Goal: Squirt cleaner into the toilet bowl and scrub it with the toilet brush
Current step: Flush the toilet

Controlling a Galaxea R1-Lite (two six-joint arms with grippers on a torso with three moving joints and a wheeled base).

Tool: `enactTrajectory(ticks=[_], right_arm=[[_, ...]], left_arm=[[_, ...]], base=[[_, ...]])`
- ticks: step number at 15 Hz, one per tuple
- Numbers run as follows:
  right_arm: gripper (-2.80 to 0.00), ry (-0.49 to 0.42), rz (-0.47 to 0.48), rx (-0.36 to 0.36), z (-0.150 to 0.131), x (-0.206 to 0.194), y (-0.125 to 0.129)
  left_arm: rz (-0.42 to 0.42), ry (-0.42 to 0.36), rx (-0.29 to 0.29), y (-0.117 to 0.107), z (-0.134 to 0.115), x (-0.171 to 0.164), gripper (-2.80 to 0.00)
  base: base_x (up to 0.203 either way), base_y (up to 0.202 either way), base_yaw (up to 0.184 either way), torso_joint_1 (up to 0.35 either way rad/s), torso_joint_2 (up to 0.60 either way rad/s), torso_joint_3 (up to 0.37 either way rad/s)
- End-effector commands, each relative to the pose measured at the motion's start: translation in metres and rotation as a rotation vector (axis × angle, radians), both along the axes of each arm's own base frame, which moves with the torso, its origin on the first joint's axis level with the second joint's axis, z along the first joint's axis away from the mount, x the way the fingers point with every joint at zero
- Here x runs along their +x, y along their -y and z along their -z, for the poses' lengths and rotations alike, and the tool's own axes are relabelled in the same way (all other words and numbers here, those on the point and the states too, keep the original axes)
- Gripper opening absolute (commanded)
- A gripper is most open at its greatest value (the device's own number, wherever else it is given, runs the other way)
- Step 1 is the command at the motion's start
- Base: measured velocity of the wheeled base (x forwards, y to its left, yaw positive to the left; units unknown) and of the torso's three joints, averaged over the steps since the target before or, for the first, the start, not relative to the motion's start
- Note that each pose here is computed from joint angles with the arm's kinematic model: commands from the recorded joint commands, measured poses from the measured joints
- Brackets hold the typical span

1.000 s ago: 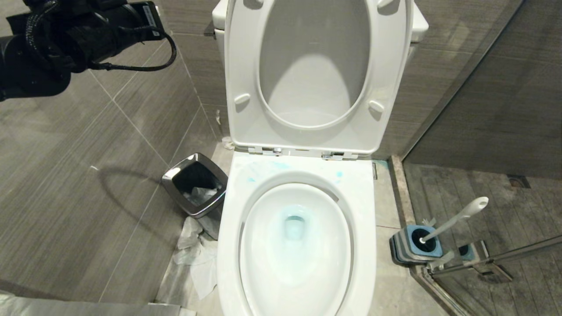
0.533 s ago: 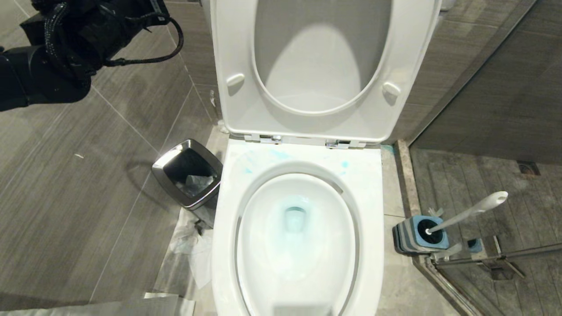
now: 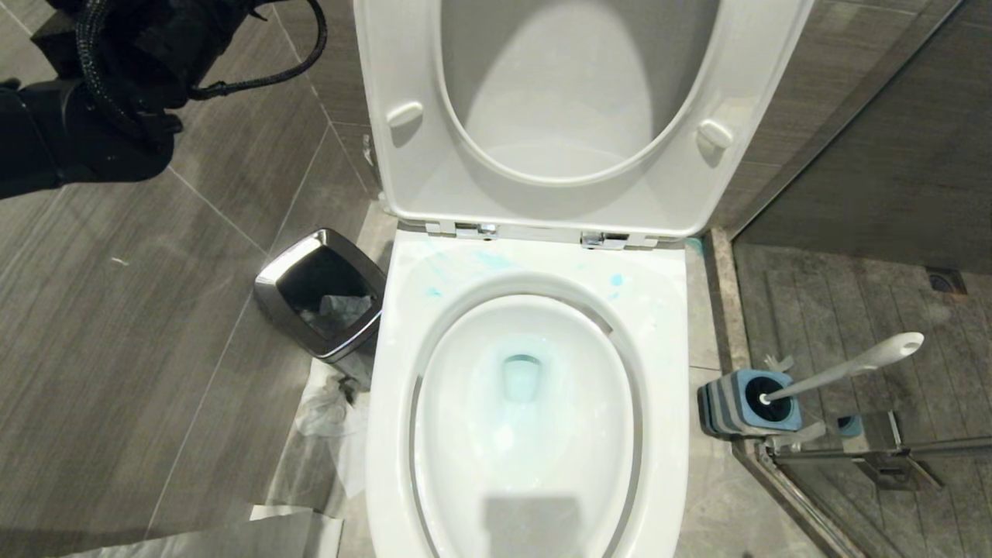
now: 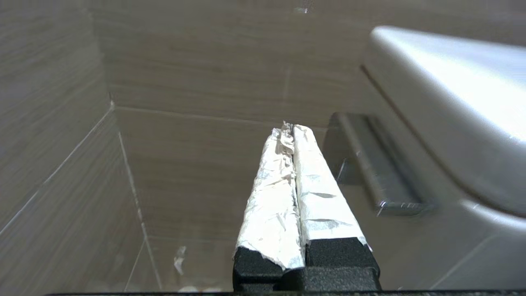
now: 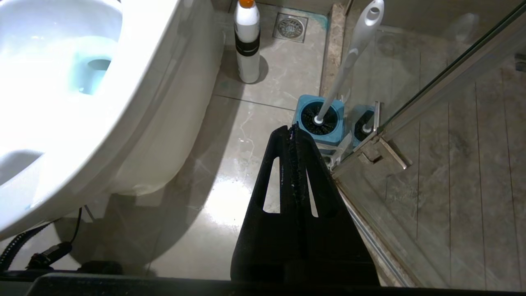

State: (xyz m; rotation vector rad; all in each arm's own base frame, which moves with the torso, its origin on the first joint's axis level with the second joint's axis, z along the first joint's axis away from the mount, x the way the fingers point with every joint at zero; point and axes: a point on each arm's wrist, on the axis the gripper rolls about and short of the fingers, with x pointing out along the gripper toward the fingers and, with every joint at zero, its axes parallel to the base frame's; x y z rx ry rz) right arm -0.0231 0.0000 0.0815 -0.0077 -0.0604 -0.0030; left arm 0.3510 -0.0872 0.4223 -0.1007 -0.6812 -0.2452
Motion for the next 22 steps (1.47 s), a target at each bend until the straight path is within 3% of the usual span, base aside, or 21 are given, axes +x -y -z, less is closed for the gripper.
enactTrajectory(ticks=[1,5,9,13,22], right_arm=[[-2.80,-0.027,0.000,0.000,0.007,0.002,0.000],[-2.80,-0.027,0.000,0.000,0.007,0.002,0.000],[-2.80,-0.027,-0.001,0.000,0.007,0.002,0.000],[-2.80,-0.027,0.000,0.000,0.007,0.002,0.000],[-2.80,-0.027,0.000,0.000,0.007,0.002,0.000]], left_arm=[[0.002,0.043,-0.012,0.000,-0.006,-0.007,-2.80],[0.002,0.090,-0.022,-0.004,-0.020,-0.023,-2.80],[0.042,0.082,-0.023,0.009,-0.019,-0.025,-2.80],[0.078,0.045,-0.018,0.026,-0.008,-0.017,-2.80],[0.085,-0.071,0.017,0.037,0.018,0.006,-2.80]], base=[[0.000,0.000,0.000,0.000,0.00,0.000],[0.000,0.000,0.000,0.000,0.00,0.000],[0.000,0.000,0.000,0.000,0.00,0.000],[0.000,0.000,0.000,0.000,0.00,0.000],[0.000,0.000,0.000,0.000,0.00,0.000]])
